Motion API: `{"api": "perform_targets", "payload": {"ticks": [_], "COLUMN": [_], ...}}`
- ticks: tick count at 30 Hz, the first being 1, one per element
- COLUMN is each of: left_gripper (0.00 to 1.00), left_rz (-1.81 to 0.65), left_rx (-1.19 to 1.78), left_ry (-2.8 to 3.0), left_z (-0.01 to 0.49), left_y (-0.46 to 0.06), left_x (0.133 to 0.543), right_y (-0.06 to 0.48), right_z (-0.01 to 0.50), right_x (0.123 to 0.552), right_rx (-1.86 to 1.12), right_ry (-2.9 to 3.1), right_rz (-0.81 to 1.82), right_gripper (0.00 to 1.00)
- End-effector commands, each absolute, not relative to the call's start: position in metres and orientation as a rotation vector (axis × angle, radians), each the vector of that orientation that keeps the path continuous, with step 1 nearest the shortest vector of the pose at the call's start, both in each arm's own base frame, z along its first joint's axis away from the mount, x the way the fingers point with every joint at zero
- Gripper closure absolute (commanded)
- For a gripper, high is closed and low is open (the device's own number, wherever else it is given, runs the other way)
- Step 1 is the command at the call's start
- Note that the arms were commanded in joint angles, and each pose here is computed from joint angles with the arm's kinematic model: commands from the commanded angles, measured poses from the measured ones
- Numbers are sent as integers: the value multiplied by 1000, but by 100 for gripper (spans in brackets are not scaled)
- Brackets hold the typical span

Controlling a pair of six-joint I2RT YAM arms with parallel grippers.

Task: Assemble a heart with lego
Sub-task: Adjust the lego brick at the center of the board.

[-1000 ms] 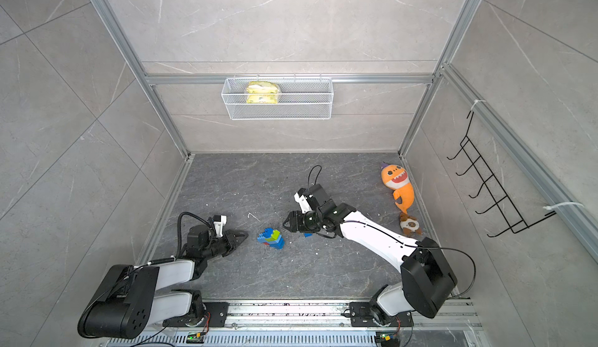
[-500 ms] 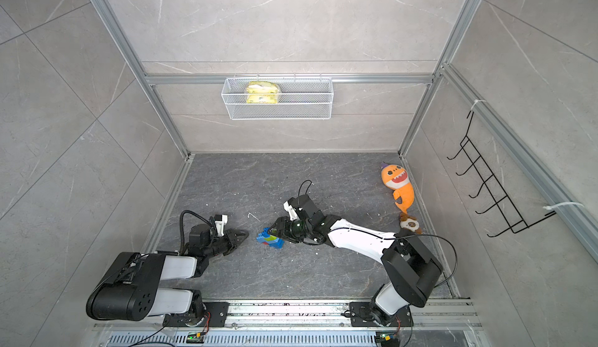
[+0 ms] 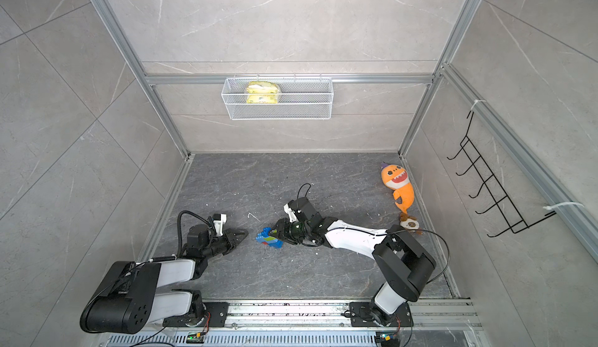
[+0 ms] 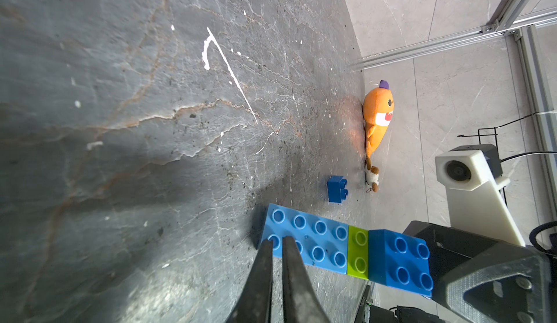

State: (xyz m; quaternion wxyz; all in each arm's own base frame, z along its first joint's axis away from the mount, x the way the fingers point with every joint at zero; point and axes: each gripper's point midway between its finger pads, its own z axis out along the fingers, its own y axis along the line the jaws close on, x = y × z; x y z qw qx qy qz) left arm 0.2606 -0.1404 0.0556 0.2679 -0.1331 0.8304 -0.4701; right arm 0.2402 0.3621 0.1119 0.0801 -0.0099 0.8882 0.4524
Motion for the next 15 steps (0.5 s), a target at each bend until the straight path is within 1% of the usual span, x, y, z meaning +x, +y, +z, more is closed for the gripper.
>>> {"api": "perform_targets", "payload": {"ticks": [1, 6, 12, 15], "left_gripper": [87, 87, 87, 87], "left_rz": [-1262, -1255, -1251, -1249], "left_rx": [-320, -321, -318, -318], "left_ry": [2229, 2231, 2233, 2233], "left_z": [59, 58, 59, 60], "left_y": [-141, -140, -140, -140], "left_x": [258, 256, 256, 256], "right_y": [366, 366, 364, 363], "right_z": [109, 104, 103, 104], "right_x": [244, 243, 244, 245], "right_rx": [-25, -24, -19, -18], "right_ry": [2646, 2652, 2647, 2639], "right_rz": [1368, 1366, 1368, 1374], "right_gripper": [55, 62, 67, 72]}}
